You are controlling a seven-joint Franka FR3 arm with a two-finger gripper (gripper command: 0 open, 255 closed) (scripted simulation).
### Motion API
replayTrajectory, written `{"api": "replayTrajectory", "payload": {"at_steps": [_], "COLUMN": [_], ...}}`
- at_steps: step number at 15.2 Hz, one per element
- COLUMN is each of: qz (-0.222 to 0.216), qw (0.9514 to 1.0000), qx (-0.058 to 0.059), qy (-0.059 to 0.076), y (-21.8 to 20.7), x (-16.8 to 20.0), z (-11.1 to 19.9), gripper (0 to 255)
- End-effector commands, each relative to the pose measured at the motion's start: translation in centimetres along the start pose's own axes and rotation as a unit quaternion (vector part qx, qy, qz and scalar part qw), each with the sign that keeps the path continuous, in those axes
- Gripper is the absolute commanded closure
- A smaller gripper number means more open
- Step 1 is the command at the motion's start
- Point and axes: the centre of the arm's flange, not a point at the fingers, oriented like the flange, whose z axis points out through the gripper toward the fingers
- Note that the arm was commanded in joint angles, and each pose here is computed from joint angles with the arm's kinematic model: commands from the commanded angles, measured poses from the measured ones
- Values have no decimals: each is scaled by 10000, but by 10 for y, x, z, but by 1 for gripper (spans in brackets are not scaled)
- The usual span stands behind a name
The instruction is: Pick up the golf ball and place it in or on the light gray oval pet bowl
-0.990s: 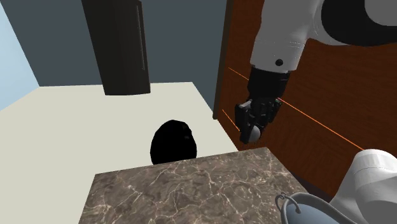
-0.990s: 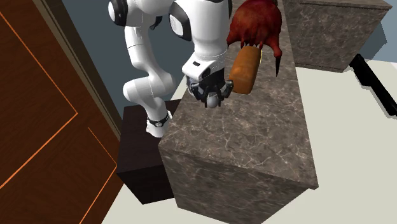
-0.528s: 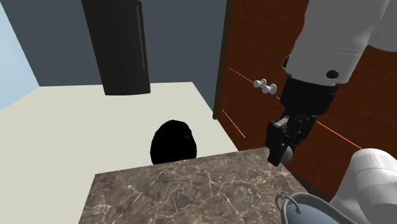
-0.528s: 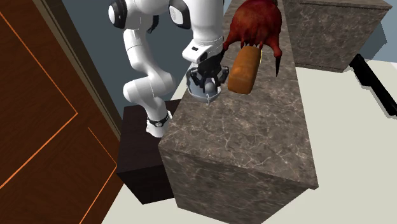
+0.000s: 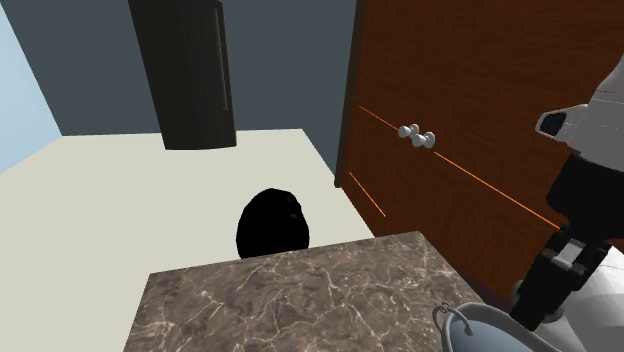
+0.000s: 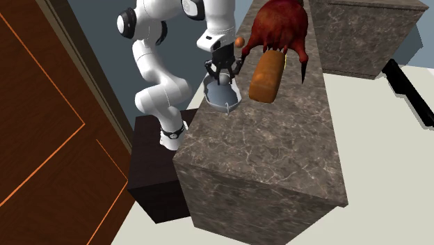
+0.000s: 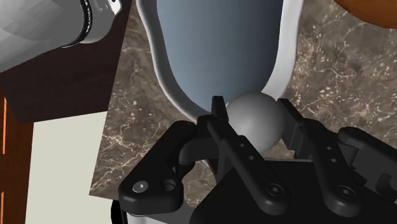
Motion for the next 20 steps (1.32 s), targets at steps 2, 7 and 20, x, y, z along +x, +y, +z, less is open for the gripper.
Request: {"api": "replayTrajectory", "payload": {"at_steps": [2,7,20], "qz": [5,5,5], "qw": [10000,10000,10000], "qx": [-4,-4,-4], "qy": [-5,-5,-5], "y": [3,6,10], "x": [-39,-66,-64], "z": [3,21,68], "gripper": [255,255,255]}}
